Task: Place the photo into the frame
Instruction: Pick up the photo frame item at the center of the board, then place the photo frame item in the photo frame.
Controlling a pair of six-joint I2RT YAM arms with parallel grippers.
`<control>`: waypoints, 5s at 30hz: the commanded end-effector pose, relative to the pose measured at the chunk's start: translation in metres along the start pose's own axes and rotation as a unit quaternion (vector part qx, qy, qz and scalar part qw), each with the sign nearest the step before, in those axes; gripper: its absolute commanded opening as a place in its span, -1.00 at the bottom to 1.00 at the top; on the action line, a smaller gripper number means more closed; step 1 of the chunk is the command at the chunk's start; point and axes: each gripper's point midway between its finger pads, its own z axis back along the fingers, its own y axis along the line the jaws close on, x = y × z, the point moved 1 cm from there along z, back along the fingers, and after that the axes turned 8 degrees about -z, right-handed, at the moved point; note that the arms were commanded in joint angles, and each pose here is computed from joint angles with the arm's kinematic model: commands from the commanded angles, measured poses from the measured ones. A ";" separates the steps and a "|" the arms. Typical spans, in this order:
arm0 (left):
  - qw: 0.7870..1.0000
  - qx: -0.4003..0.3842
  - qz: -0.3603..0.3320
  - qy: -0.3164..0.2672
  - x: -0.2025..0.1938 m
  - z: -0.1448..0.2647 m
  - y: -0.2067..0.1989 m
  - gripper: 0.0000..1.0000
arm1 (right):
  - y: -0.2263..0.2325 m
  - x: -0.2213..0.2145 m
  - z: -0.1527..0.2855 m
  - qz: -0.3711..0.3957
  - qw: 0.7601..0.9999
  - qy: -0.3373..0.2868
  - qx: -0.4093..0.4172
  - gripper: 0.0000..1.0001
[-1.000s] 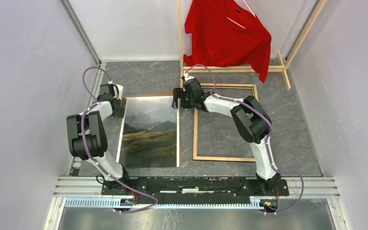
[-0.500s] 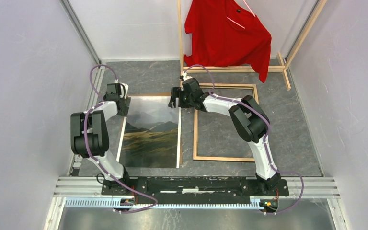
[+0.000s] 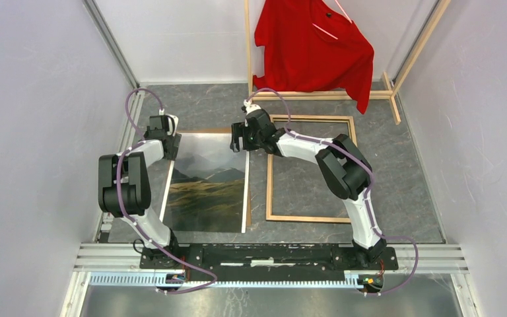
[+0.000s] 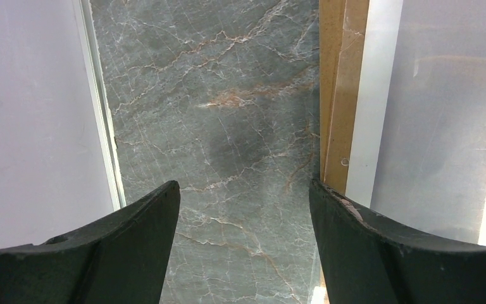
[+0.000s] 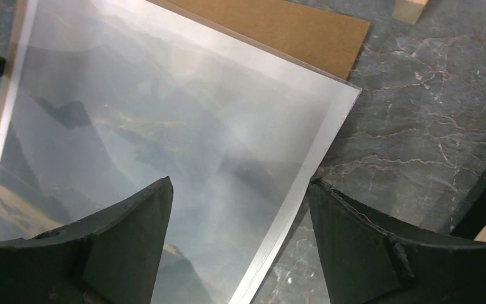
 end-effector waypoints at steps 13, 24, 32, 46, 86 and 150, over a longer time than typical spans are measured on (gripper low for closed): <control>0.997 -0.058 -0.018 0.052 -0.037 -0.006 -0.037 0.63 | 0.086 0.040 0.061 0.076 0.992 -0.073 0.076 0.66; 0.997 -0.061 -0.015 0.045 -0.032 -0.001 -0.035 0.63 | 0.077 0.027 0.048 0.167 0.984 -0.061 -0.004 0.65; 0.997 -0.061 -0.017 0.047 -0.033 -0.001 -0.035 0.63 | 0.110 0.028 0.057 0.239 0.968 -0.079 -0.008 0.66; 0.997 -0.064 -0.017 0.047 -0.034 0.001 -0.035 0.63 | 0.155 0.035 0.098 0.277 0.950 -0.119 0.081 0.69; 0.992 -0.122 -0.024 0.000 0.017 0.070 -0.004 1.00 | 0.054 0.109 0.156 -0.019 0.979 -0.037 0.199 -1.00; 0.958 -0.174 -0.227 -0.032 0.069 0.104 -0.150 1.00 | -0.174 -0.165 0.236 -0.334 0.938 0.054 -0.079 0.84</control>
